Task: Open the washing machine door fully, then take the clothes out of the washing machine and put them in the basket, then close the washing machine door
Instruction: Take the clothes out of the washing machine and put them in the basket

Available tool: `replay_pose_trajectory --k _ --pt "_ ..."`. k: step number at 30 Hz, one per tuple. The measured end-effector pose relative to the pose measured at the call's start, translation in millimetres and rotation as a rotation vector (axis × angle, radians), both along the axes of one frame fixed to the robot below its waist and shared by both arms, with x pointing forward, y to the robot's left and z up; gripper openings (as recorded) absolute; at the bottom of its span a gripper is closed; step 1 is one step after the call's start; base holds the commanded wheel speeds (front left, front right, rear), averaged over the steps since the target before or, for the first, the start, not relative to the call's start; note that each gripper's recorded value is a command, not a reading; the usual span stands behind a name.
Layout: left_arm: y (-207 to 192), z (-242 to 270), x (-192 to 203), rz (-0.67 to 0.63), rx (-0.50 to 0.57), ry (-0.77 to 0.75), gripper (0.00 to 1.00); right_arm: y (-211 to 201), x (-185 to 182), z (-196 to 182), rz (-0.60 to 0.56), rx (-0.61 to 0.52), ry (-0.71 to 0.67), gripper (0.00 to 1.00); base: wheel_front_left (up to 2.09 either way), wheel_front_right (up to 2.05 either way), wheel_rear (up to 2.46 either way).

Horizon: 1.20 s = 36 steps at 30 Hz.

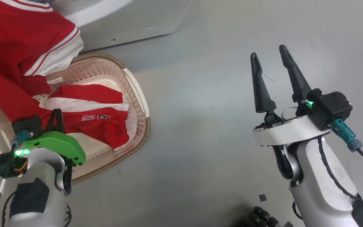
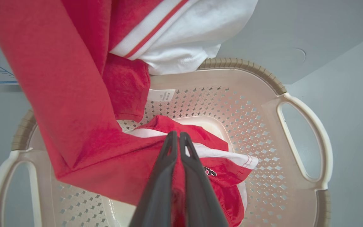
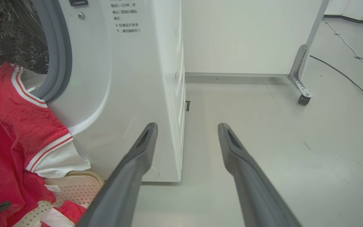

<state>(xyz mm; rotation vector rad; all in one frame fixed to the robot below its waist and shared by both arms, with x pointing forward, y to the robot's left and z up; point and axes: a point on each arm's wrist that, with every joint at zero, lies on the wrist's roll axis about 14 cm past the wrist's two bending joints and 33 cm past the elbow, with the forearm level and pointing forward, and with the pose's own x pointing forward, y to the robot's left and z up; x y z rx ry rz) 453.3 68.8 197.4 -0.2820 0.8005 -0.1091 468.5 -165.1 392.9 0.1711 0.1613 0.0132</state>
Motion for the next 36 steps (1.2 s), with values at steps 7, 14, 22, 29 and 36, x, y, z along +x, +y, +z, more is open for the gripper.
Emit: replay_pose_trajectory --k 7,14,22,29,36 --pt "-0.6 14.7 4.0 0.002 -0.016 -0.044 1.0 4.0 -2.3 1.0 0.009 0.006 0.006 1.0 0.0 0.0 0.0" --pt "-2.2 41.0 9.1 -0.009 -0.025 -0.115 1.0 8.5 -6.2 6.8 0.02 0.012 0.004 1.0 0.0 0.0 0.0" --pt "4.0 93.0 24.3 -0.027 -0.011 -0.269 1.0 17.6 -17.4 7.5 0.04 0.027 0.019 1.0 0.0 0.0 0.0" --pt "19.8 134.3 25.3 -0.003 0.008 -0.39 1.0 30.5 -22.7 12.8 0.074 0.044 0.013 1.0 0.0 0.0 0.0" --pt "32.8 172.5 28.9 0.022 0.038 -0.504 1.0 41.4 -26.4 16.2 0.101 0.057 0.01 1.0 0.0 0.0 0.0"
